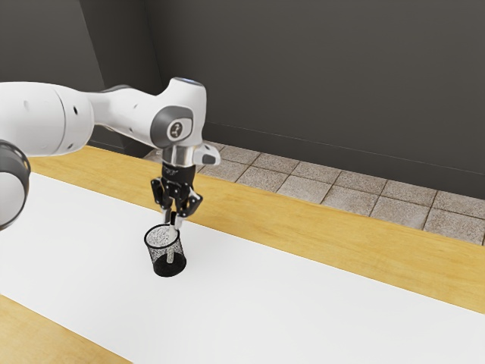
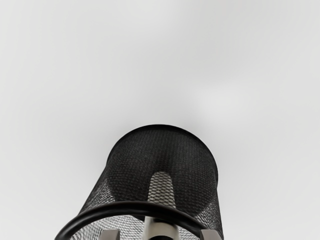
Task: Take the marker out of the pen holder and place it to the left of the pen holder.
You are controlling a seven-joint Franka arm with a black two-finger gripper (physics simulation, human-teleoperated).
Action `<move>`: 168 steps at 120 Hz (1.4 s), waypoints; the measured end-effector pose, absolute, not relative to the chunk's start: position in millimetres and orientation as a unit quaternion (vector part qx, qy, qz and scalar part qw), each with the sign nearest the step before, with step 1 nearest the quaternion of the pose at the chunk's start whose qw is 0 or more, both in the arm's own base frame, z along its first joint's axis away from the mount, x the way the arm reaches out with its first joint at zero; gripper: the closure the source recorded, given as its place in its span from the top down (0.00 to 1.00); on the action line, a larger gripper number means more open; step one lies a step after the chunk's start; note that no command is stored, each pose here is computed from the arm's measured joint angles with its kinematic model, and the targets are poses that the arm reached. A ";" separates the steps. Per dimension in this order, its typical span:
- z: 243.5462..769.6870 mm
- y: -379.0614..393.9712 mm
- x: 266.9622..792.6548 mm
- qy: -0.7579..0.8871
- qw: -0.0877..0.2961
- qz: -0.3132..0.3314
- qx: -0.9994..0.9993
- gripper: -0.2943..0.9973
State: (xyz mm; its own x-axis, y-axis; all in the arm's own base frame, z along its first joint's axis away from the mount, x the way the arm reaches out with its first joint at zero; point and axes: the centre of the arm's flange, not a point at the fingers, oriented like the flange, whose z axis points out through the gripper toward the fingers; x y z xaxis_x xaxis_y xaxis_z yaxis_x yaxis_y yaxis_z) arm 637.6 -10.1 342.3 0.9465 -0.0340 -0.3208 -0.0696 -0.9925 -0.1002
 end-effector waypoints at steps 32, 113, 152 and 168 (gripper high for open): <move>341.1 -10.2 637.5 0.027 0.053 0.161 -0.985 0.24; 462.7 65.9 617.3 -0.018 0.089 0.107 -0.990 0.17; 340.7 98.4 619.1 0.014 0.114 0.233 -0.966 0.17; 330.9 98.4 618.0 0.024 0.113 0.246 -0.962 0.17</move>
